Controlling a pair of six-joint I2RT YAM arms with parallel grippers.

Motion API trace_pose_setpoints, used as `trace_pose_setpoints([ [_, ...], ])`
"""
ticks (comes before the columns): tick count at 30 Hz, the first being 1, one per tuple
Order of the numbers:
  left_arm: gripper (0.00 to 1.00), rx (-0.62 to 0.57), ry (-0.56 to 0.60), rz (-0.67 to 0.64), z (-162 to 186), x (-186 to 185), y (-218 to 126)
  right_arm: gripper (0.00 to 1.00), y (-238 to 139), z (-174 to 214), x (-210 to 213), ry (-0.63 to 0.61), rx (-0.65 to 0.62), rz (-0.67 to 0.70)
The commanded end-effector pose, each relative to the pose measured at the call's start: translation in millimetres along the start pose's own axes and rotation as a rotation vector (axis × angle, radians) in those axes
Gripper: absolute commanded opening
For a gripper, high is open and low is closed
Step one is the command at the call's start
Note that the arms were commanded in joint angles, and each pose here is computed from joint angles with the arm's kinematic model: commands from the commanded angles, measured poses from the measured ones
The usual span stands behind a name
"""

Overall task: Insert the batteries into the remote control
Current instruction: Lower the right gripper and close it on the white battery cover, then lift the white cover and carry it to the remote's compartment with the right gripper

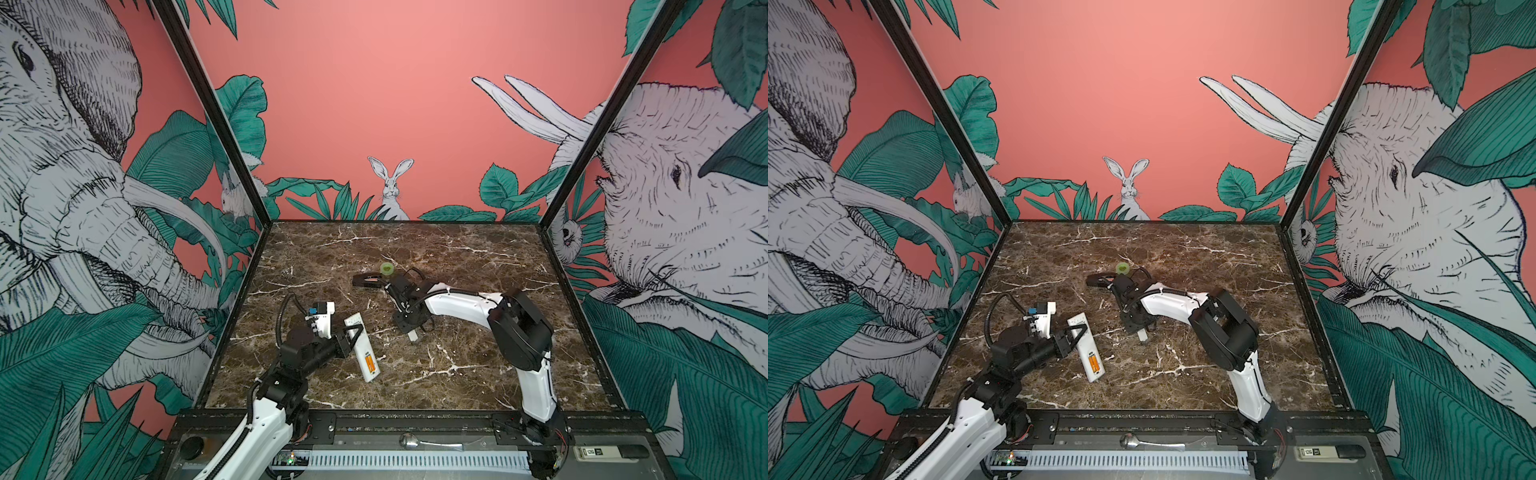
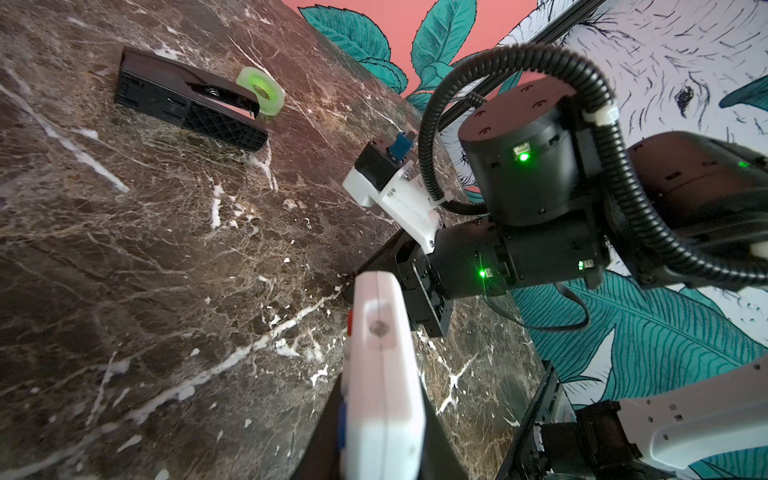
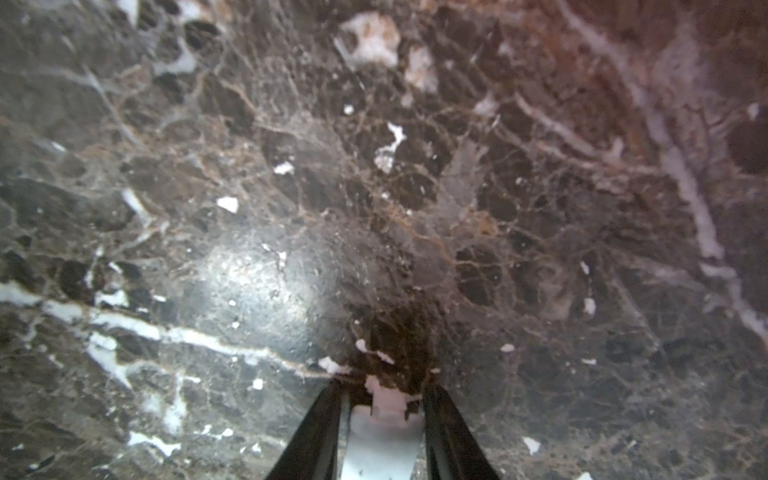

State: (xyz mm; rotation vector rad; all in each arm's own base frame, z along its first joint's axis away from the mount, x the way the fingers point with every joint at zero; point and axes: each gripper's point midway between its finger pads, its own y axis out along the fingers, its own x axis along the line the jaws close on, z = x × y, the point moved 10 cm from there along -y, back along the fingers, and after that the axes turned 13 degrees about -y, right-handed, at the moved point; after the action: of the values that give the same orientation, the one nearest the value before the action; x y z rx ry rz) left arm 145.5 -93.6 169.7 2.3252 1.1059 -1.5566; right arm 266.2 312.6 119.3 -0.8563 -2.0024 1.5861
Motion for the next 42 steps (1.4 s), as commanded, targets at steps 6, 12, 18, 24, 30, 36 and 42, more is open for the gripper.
trace_pose_setpoints([
  [6,0.00,-0.030,0.009,0.027,-3,-3,-2,0.35,7,4,3,-0.008,0.043,0.005],
  [12,0.00,-0.034,0.012,0.030,-3,-4,-4,0.33,7,4,3,-0.010,0.044,0.005],
  [18,0.00,-0.038,0.011,0.036,-2,-4,-5,0.31,6,4,3,-0.011,0.043,-0.003],
  [24,0.00,-0.038,0.010,0.036,-2,-4,-5,0.26,5,3,3,-0.014,0.036,-0.003],
  [30,0.00,-0.039,0.014,0.038,-2,-6,-6,0.20,-2,2,3,-0.018,0.015,-0.005],
  [36,0.00,-0.044,0.009,0.036,-3,-6,-6,0.17,-11,1,4,-0.027,-0.013,-0.011],
  [42,0.00,-0.047,0.001,0.034,-3,-5,-6,0.16,-26,-1,9,-0.059,-0.085,-0.009],
])
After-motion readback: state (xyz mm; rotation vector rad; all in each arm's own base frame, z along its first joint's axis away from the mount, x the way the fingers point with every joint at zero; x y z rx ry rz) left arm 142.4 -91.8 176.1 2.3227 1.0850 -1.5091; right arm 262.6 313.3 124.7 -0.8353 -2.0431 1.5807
